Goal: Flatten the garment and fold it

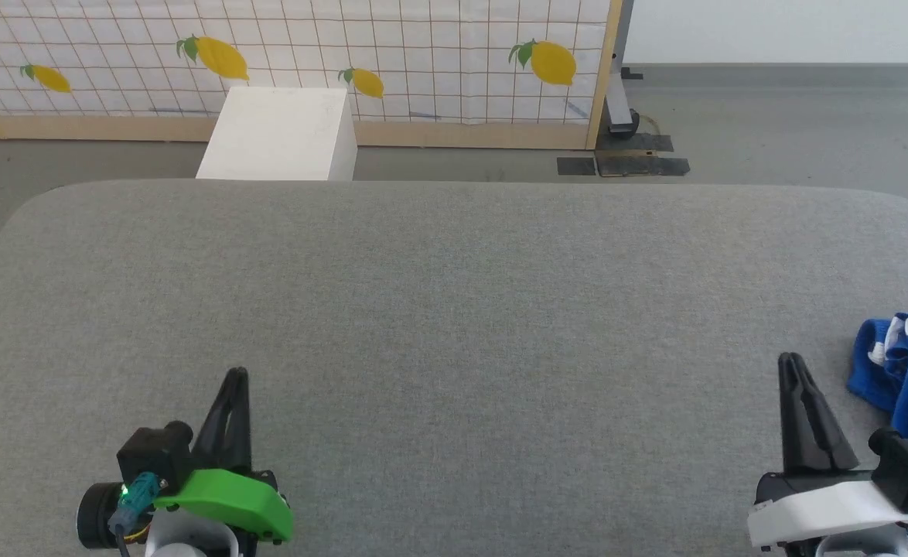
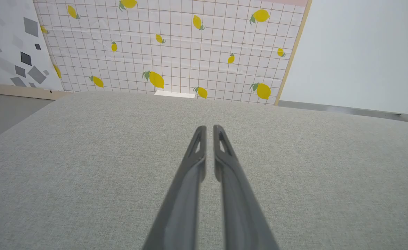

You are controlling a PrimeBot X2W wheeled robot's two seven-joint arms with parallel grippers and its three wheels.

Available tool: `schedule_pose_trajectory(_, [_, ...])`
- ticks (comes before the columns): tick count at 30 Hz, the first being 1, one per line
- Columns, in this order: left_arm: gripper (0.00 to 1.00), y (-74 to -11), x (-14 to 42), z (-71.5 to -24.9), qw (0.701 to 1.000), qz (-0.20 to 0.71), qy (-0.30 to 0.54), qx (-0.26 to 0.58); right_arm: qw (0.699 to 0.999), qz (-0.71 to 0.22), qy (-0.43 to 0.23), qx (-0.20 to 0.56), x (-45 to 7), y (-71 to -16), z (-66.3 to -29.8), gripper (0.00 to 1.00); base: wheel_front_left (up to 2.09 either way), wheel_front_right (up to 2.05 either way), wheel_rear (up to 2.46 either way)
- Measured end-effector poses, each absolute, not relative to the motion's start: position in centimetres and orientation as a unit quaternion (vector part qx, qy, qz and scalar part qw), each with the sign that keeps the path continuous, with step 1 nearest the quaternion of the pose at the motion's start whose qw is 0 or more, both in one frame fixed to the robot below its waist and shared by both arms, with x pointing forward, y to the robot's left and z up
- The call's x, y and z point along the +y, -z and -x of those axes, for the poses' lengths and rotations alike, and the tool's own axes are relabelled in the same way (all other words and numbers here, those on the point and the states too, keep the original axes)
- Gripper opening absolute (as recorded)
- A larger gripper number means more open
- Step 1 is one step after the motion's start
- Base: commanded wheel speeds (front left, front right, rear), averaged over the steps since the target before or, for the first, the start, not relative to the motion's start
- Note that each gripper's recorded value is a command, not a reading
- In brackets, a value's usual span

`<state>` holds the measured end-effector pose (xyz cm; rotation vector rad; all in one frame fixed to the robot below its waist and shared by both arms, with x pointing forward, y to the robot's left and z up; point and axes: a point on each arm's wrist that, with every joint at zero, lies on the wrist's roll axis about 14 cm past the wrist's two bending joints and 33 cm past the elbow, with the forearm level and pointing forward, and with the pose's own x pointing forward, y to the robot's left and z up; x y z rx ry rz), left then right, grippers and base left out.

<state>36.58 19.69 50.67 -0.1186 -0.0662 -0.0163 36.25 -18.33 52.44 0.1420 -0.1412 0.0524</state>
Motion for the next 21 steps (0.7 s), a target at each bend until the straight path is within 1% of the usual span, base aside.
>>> schedule_pose_trajectory(21, [0.00,-51.06,19.27,-36.86,0.998,0.052,0.012,-0.028,0.996,-0.060,-0.032,-0.053,-18.00,-52.05,-36.20,0.00,0.00,0.00,0.00])
